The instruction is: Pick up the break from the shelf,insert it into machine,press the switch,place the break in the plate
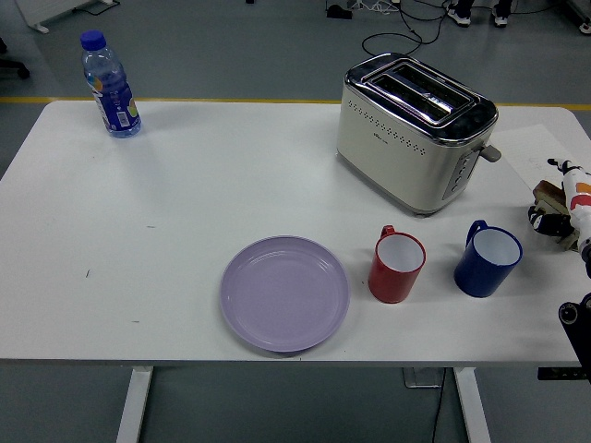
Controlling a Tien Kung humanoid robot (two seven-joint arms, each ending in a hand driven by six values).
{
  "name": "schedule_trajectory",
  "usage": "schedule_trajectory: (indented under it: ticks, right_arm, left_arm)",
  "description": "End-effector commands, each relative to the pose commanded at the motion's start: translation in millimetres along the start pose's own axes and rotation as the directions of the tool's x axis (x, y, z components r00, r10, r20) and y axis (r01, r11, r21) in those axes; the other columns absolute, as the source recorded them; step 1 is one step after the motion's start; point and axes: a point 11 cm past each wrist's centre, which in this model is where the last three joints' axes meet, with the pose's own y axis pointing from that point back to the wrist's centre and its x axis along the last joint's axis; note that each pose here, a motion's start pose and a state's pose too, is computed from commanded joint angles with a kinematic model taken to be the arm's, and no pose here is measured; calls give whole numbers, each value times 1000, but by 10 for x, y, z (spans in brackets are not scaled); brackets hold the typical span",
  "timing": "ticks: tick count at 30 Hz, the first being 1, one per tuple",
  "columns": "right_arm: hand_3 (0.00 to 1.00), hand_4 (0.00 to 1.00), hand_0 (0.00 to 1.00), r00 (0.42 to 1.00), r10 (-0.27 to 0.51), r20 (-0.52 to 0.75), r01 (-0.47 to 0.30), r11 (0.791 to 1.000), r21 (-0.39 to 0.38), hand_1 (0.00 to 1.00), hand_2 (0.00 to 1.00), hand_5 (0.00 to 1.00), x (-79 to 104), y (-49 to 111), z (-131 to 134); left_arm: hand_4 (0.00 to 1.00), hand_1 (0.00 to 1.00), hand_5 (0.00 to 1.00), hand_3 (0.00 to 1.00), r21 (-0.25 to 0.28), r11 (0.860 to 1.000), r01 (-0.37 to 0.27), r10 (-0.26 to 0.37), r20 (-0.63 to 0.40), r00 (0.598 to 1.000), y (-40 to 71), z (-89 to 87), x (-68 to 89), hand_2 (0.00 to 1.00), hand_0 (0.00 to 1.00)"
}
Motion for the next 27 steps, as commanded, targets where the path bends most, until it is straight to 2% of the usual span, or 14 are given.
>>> schedule_trajectory:
  ticks: [3, 4, 9, 10, 15, 16, 21, 22, 27]
  right_arm:
    - [824, 793, 764, 1000, -10, -9, 10, 1000, -22, 721, 744, 103, -18, 0, -16]
    - [802, 786, 712, 1000, -11, -11, 11, 1000, -25, 675, 689, 113, -20, 0, -19]
    - [802, 786, 712, 999, -23, -34, 22, 999, -50, 675, 689, 113, -35, -21, -32]
    - [764, 779, 663, 999, -25, -39, 23, 998, -55, 640, 642, 117, -34, -25, -31]
    - [764, 779, 663, 998, -26, -59, 22, 998, -64, 640, 642, 117, -9, -43, -48]
    - [702, 772, 623, 998, -26, -60, 22, 998, -65, 594, 594, 119, -8, -44, -49]
    - [702, 772, 623, 995, -37, -90, 29, 996, -83, 594, 594, 119, 6, -74, -56]
    - [667, 764, 577, 995, -39, -97, 31, 996, -85, 556, 571, 118, 7, -81, -60]
    - [667, 764, 577, 993, -37, -111, 26, 995, -101, 556, 571, 118, 28, -111, -58]
  left_arm:
    - [290, 527, 888, 527, 2, 1000, -1, 1, 2, 1000, -1, -11, 1, 512, 635]
    - [290, 526, 887, 526, 3, 1000, -1, 1, 3, 1000, -1, -13, 1, 511, 635]
    - [290, 526, 887, 526, 5, 1000, -2, 2, 6, 1000, -3, -26, 4, 511, 635]
    - [290, 527, 886, 525, 5, 1000, -2, 2, 6, 1000, -3, -29, 6, 509, 636]
    - [290, 527, 886, 525, 7, 1000, -4, 3, 7, 1000, -5, -40, 12, 509, 636]
    - [291, 526, 885, 526, 8, 1000, -4, 4, 7, 1000, -5, -40, 12, 508, 635]
    - [291, 526, 885, 526, 8, 1000, -5, 5, 7, 1000, -7, -47, 18, 508, 635]
    - [291, 526, 885, 524, 7, 1000, -5, 5, 6, 1000, -7, -45, 19, 508, 636]
    - [291, 526, 885, 524, 4, 1000, -6, 6, 5, 1000, -6, -29, 22, 508, 636]
